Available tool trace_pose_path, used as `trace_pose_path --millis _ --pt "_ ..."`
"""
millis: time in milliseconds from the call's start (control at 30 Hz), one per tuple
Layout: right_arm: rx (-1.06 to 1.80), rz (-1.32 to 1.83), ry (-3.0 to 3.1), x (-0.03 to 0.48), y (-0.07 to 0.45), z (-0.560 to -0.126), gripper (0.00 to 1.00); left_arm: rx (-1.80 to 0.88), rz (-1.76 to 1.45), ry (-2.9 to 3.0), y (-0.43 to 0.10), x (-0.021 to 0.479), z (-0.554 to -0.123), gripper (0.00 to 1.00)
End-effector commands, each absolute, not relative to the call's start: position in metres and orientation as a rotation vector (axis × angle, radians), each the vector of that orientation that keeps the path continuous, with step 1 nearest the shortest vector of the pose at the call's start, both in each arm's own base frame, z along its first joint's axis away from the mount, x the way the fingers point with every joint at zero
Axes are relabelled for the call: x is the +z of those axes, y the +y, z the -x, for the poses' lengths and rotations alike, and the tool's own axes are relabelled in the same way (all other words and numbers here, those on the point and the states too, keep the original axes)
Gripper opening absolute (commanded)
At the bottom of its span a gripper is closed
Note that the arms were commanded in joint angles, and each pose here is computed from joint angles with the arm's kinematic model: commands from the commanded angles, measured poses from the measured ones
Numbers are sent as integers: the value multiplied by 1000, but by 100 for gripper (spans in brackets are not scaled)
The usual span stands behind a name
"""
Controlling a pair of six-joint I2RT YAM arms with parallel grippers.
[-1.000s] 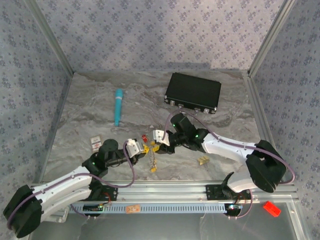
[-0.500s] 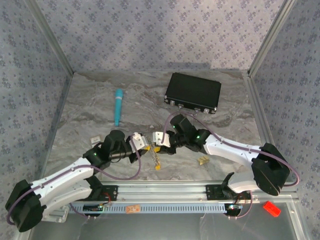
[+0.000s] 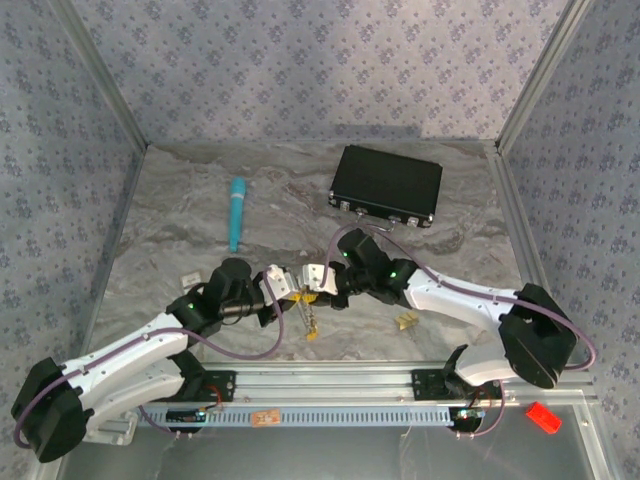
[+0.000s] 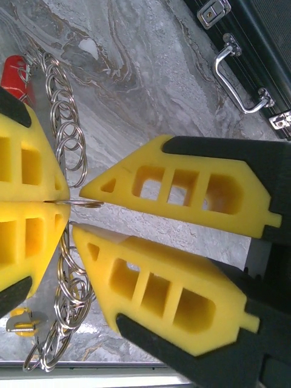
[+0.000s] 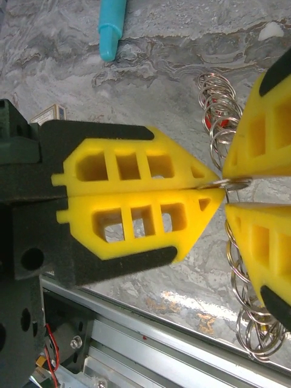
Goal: Put the keys on the keyring
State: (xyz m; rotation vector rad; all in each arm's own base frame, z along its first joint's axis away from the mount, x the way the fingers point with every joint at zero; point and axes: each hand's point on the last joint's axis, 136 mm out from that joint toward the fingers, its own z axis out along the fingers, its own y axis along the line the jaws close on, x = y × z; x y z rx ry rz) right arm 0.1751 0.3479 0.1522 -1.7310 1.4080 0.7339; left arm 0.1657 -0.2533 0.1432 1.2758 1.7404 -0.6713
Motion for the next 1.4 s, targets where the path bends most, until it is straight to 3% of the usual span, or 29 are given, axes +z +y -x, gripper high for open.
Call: trace_pose_path --millis 0,67,133,267,367,533,767,1133,1367 --pt "777 1723 1376 163 357 -173 10 -700 -1295 1673 -261 162 -164 0" --pt "788 1730 1377 162 358 -172 1 -695 -1292 1674 -261 161 -164 0" --pt "800 1733 1375 162 358 -170 0 -686 -1274 1673 -260 161 -167 2" --pt "842 1720 1379 162 357 -169 0 -690 -1228 1651 -259 156 -169 16" --pt "871 1704 1375 164 358 -168 0 -700 -1206 1640 -259 152 -168 20" --pt "908 1684 1370 167 359 -167 0 -710 -1199 1637 -258 145 -167 18" --pt "912 1682 1389 163 359 -168 0 -701 -1196 1584 -257 152 -166 2" --pt "923 1685 1396 163 359 -167 0 -681 -1153 1547 -252 162 -168 19" --pt "935 1690 1398 163 359 -165 0 -681 -1158 1541 -253 162 -168 11"
